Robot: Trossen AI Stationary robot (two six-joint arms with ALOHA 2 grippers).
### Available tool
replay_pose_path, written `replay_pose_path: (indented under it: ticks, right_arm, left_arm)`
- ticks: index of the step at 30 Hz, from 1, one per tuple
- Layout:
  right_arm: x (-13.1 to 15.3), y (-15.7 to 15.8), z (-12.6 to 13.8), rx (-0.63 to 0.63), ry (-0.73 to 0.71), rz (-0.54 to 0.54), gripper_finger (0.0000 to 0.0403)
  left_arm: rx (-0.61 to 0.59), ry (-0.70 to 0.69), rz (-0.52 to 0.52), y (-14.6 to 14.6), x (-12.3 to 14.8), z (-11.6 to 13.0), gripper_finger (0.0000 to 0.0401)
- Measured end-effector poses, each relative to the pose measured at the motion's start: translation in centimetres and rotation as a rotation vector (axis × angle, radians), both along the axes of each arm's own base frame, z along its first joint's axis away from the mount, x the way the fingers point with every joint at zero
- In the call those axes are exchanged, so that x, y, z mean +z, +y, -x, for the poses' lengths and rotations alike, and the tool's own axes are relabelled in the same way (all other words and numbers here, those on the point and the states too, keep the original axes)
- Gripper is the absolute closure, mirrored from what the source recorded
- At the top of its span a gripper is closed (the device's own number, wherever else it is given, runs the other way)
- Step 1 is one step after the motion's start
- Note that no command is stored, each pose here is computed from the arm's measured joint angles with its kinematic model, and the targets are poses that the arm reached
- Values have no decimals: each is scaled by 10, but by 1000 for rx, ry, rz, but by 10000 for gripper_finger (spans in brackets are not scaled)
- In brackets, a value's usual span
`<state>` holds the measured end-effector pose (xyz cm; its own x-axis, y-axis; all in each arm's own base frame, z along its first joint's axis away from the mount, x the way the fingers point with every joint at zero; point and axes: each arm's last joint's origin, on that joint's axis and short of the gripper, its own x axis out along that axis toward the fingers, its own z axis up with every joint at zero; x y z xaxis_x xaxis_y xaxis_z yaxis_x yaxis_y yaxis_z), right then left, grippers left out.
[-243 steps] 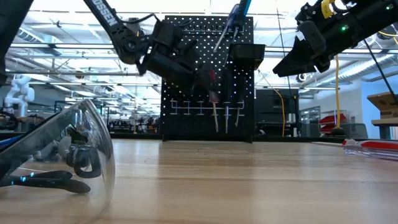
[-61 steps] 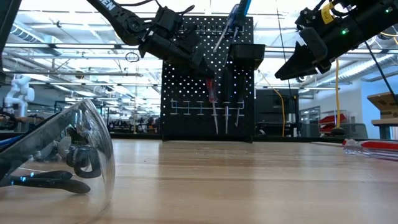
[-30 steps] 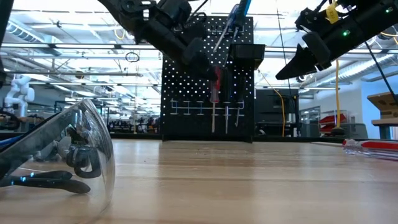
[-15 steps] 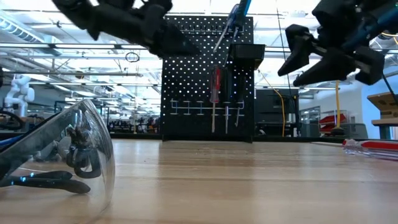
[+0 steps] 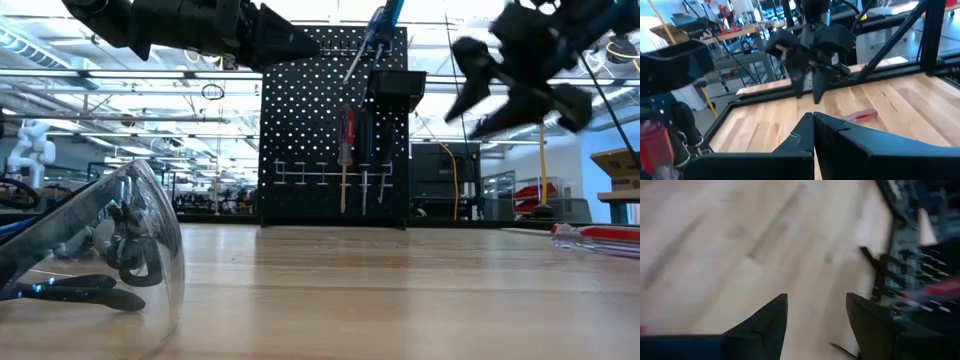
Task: Hang tools onto peg board
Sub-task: Hang the red screwdriver on the pegboard
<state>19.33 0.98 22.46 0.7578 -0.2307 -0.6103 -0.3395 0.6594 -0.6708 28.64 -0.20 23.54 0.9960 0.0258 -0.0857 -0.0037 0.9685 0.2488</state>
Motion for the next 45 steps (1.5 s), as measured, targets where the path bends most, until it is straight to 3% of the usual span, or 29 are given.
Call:
replay_pose_path:
  ticks: [6, 9, 12, 18, 21, 26, 32, 37, 45]
  right_arm:
    - [40, -5, -7, -79, -89, -66, 209]
    - [41, -8, -6, -189, -122, -193, 209]
    - [33, -8, -2, -201, -34, -254, 209]
    - [21, -3, 2, -26, 164, -70, 209]
    - [18, -2, 0, -11, 190, 19, 209]
    - [10, 0, -1, -1, 278, 58, 209]
    - [-7, 1, 3, 113, 505, 170, 209]
    - [-22, 1, 2, 155, 665, 200, 209]
    - [-46, 3, -12, 255, 804, 248, 209]
  left_arm:
    - [9, -73, 6, 3, 7, 0, 401]
    - [9, -84, 8, 3, 8, 0, 401]
    - [8, -83, 8, 2, 8, 0, 401]
    - [9, -74, 7, 3, 7, 0, 394]
    - [9, -70, 8, 3, 7, 0, 393]
    - [4, -54, 8, 2, 5, 0, 392]
    - [4, -54, 9, 2, 5, 0, 391]
    - [3, -54, 9, 2, 5, 0, 391]
    - [3, -48, 12, 2, 5, 0, 390]
